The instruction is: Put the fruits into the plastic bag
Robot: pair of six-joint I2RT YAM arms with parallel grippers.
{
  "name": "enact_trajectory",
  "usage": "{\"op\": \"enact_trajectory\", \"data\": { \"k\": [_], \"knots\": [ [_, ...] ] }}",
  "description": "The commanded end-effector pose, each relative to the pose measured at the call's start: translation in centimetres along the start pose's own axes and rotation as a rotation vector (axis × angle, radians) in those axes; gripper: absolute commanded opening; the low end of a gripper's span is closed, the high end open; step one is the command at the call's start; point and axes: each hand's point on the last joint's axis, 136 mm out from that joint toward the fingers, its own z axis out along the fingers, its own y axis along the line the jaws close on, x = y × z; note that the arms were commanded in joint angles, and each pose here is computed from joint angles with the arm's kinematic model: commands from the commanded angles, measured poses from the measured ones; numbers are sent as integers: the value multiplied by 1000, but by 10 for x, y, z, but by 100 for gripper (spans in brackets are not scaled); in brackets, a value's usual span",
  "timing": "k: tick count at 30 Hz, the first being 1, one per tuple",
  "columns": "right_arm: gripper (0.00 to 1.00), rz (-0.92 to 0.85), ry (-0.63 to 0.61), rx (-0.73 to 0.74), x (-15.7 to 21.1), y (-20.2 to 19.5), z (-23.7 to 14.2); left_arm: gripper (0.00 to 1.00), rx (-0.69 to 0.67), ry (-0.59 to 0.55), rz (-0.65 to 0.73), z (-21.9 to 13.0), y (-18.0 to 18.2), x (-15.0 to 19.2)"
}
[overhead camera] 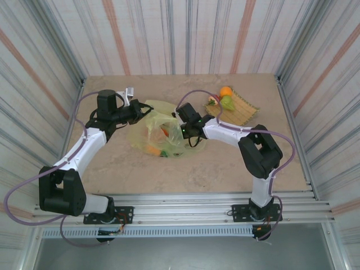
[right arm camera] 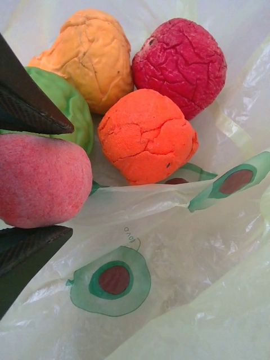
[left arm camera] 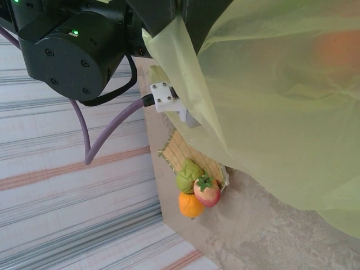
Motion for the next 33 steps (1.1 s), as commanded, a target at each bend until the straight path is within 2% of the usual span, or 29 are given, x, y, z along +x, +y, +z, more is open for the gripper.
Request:
{"op": "enact_trajectory", "data": {
  "k": [1, 17, 24, 33],
  "knots": [
    [48, 11, -17, -6, -7, 5, 0, 0, 30, -11, 22, -7, -10, -2],
    [67, -36, -89, 29, -26, 7, -42, 0, 29, -10, 20, -7, -9, -2],
    [70, -61, -110, 2, -30, 17, -61, 0, 28, -11, 19, -7, -9, -2],
    [68, -128, -143, -65, -36, 34, -91, 0, 28, -10, 19, -7, -9, -2]
  ]
}}
